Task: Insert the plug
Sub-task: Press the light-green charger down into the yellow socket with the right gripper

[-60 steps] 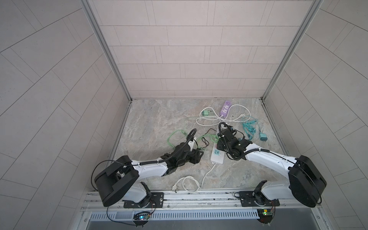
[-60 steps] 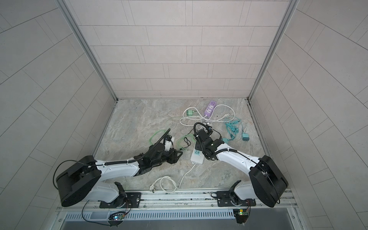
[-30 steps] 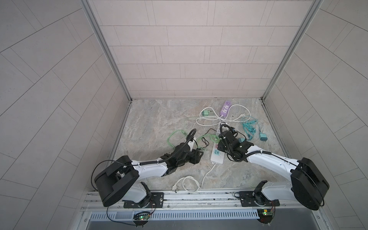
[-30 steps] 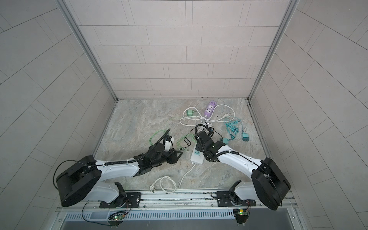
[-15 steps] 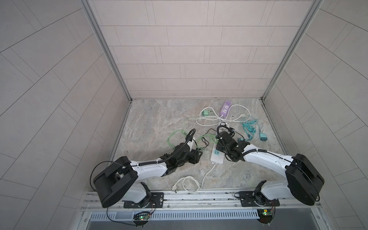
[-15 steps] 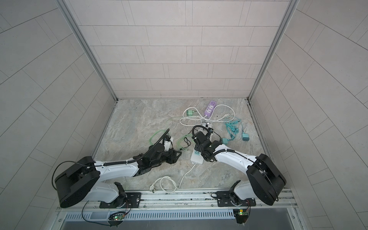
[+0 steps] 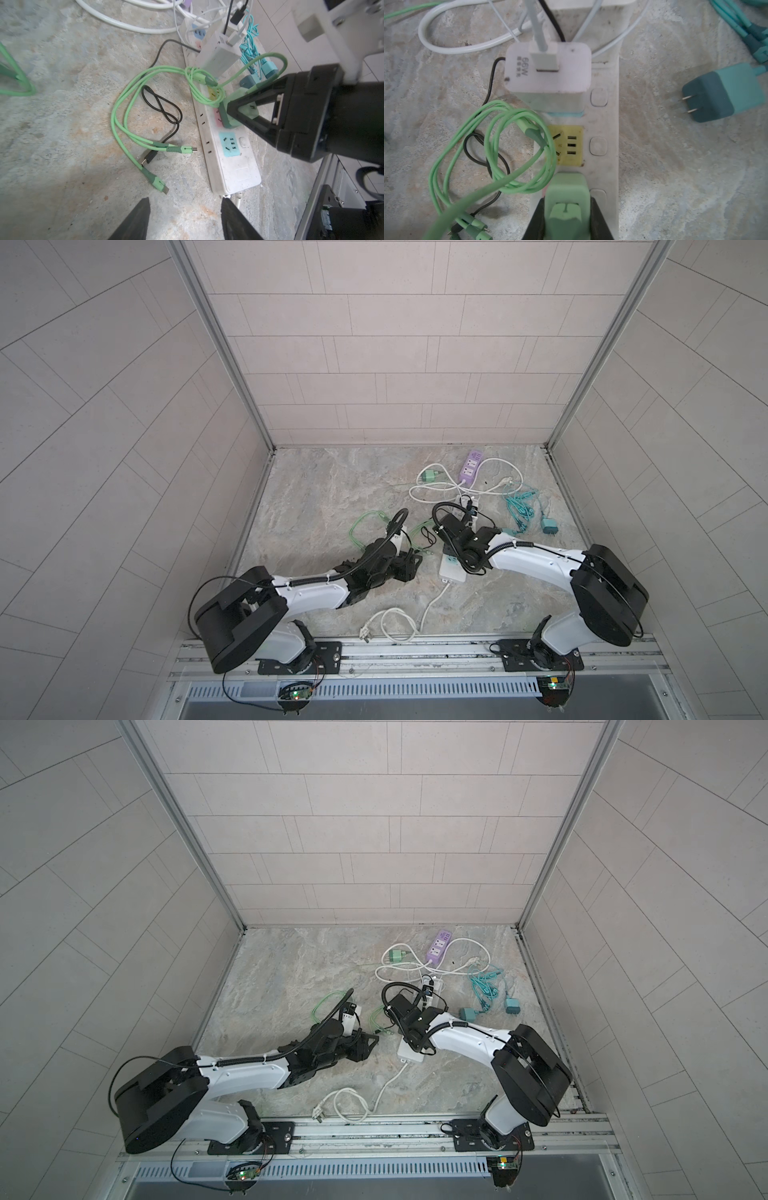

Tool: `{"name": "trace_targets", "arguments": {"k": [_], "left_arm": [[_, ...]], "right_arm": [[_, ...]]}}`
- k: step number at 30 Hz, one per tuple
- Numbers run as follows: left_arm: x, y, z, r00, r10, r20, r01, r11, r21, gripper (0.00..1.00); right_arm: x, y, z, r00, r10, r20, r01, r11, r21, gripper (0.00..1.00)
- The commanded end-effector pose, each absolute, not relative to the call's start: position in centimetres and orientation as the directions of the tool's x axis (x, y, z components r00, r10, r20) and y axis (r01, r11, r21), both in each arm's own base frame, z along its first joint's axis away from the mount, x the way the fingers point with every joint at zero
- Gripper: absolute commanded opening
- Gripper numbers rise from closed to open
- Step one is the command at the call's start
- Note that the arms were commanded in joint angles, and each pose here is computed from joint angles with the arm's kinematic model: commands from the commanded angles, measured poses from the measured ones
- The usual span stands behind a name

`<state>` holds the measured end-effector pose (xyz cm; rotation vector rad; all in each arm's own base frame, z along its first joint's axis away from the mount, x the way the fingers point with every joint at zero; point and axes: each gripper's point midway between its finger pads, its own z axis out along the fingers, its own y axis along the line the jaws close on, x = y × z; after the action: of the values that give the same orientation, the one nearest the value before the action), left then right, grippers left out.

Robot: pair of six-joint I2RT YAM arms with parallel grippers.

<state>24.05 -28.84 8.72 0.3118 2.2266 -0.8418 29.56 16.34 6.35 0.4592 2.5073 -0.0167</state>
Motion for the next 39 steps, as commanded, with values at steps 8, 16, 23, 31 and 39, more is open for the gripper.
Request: {"name": "trace_targets", "arguments": {"k": [8,16,23,31,39], "left_arm": [[27.0,-26.7,12.6,-0.641,-0.092,-0.762,0.36,0.841,-0.404,0.75],[30.4,-23.1,15.9,-0.52,-0.1,-0.848,0.239,0.937,-0.257,0.9],[33.8,-21.5,15.8,-0.496,-0.089,-0.864,0.158,0.969,-0.191,0.98],[37.1,-21.4,14.2,-0.522,-0.026,-0.852,0.171,0.976,-0.134,1.0],[40.4,-22.9,15.1,-0.515,0.053,-0.856,0.273,0.956,-0.104,1.0]], "right_arm": [[25.3,13.7,-1.4,-0.88,0.283,-0.382,0.345,0.933,-0.103,0.0],[25.0,14.3,-4.1,-0.897,0.278,-0.344,0.328,0.94,-0.094,0.0],[26.2,15.6,-1.9,-0.895,0.25,-0.368,0.286,0.957,-0.044,0.0],[28.9,16.8,4.3,-0.864,0.208,-0.459,0.231,0.973,0.006,0.15],[30.6,17.3,9.0,-0.832,0.206,-0.515,0.195,0.978,0.075,0.45]]}}
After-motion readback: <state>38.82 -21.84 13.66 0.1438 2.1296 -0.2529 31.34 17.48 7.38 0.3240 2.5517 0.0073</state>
